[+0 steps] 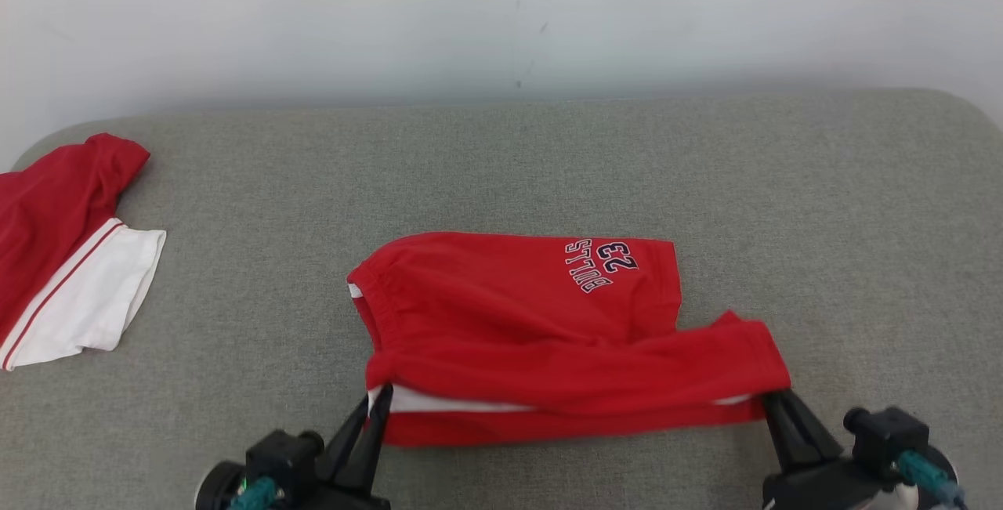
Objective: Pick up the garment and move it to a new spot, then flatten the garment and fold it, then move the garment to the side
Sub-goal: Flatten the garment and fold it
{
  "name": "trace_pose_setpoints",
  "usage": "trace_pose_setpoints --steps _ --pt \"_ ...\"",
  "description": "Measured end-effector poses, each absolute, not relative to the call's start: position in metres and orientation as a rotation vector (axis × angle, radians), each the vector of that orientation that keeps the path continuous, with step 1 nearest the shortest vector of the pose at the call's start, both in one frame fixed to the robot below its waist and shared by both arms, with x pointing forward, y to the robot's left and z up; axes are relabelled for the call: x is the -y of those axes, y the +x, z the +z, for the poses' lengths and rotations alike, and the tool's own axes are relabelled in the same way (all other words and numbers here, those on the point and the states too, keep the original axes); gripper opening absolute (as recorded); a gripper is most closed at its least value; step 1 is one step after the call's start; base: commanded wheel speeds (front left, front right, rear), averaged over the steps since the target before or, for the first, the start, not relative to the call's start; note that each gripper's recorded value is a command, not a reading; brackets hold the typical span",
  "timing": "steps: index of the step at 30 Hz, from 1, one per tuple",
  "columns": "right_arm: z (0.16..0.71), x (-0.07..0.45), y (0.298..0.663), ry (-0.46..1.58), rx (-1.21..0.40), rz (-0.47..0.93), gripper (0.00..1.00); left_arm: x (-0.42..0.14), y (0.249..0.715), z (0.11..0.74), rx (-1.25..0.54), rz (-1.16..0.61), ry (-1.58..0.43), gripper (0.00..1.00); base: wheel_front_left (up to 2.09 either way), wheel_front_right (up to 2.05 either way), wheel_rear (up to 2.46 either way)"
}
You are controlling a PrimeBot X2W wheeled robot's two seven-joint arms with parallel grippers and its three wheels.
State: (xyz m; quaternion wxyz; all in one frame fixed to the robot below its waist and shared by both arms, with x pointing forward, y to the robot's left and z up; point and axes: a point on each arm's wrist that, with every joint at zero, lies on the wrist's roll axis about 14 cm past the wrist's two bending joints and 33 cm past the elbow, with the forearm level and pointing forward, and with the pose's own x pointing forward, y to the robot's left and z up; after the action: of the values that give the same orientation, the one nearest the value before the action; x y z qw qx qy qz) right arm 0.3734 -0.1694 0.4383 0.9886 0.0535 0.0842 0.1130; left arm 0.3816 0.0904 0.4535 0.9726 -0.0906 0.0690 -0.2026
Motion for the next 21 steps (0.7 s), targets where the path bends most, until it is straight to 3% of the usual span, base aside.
trace_pose_setpoints --steps 10,21 --pt "0.460 0.166 0.399 0.117 -0.113 0.241 0.00 -0.090 0.410 0.488 -0.037 -0.406 -0.188 0.00 0.00 0.00 0.00" --pt "0.413 0.166 0.389 0.122 -0.272 0.214 0.00 -0.087 0.395 0.432 -0.214 -0.386 -0.195 0.00 0.00 0.00 0.00"
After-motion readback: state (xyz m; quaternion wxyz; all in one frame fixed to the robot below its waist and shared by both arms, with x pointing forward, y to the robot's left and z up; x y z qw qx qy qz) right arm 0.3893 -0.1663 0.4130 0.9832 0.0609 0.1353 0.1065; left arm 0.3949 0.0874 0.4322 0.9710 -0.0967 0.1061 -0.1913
